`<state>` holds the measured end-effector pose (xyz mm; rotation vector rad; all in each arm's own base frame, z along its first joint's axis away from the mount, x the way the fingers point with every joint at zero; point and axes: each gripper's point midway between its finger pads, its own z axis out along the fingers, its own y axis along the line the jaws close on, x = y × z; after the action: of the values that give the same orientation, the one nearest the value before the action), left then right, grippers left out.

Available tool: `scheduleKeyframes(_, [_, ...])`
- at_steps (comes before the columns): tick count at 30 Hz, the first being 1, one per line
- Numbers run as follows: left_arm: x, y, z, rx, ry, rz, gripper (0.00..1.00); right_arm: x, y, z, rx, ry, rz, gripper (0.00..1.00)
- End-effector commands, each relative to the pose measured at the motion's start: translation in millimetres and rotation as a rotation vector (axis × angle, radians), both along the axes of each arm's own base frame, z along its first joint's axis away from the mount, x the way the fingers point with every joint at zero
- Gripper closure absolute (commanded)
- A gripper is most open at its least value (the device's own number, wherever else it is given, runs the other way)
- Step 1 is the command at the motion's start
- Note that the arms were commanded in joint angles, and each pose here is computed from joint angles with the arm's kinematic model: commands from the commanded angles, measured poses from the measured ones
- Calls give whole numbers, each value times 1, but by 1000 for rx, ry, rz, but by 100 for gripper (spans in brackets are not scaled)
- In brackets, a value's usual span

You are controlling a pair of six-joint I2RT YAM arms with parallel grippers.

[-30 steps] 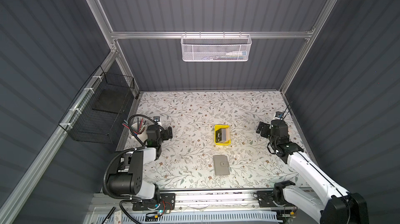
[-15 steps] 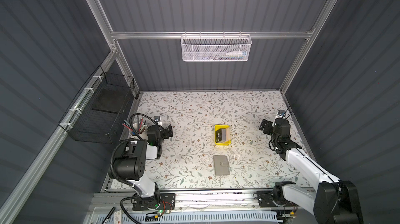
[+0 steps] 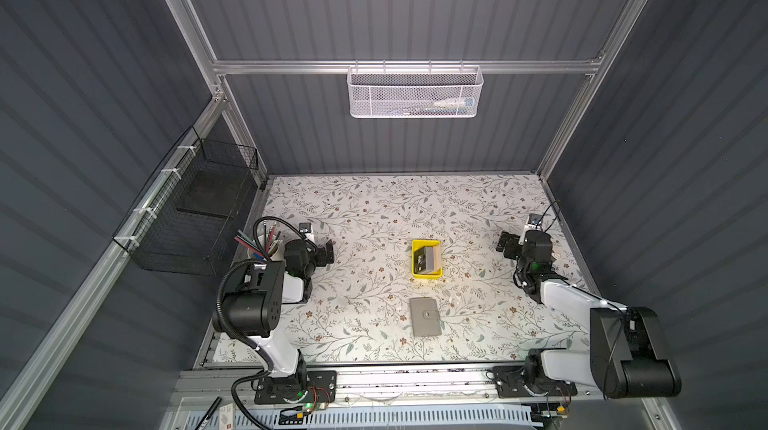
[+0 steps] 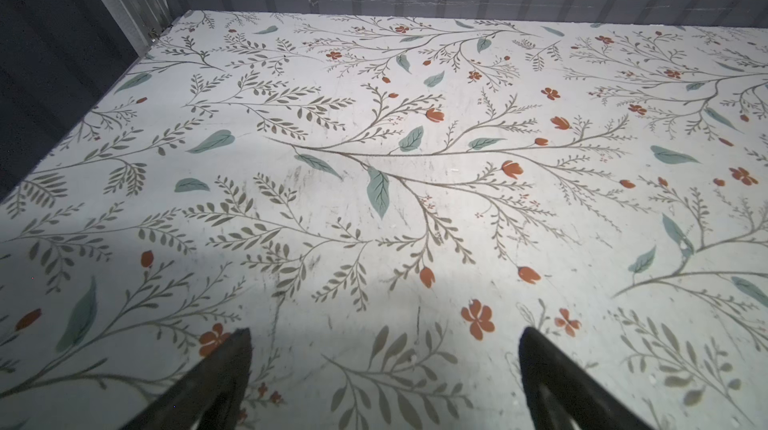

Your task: Put the credit cards into the card holder

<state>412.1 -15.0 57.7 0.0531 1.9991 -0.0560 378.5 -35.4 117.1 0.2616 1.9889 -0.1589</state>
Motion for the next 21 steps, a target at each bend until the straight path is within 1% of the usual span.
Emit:
scheduleKeyframes(1, [5, 1, 5, 14, -18, -11, 0, 7, -2, 18, -43, -96, 18, 1])
scheduleKeyframes(4, [5, 1, 6, 14, -19, -12, 0, 7, -6, 17, -32, -138, 17, 1])
scheduleKeyframes(6, [5, 1, 6, 14, -19, -12, 0, 7, -4, 9, -6, -142, 51, 1])
scheduleKeyframes(8, [5, 1, 6, 14, -19, -10, 0, 6, -3, 8, 4, -176, 77, 1])
scheduleKeyframes(10, [5, 1, 6, 14, -19, -11, 0, 5, -3, 5, 30, -163, 91, 1])
scheduleKeyframes(12, [5, 1, 6, 14, -19, -11, 0, 6, -2, 3, 48, -177, 117, 1])
scheduleKeyframes(21, [5, 1, 6, 14, -19, -12, 0, 6, 0, 3, 43, -162, 123, 1])
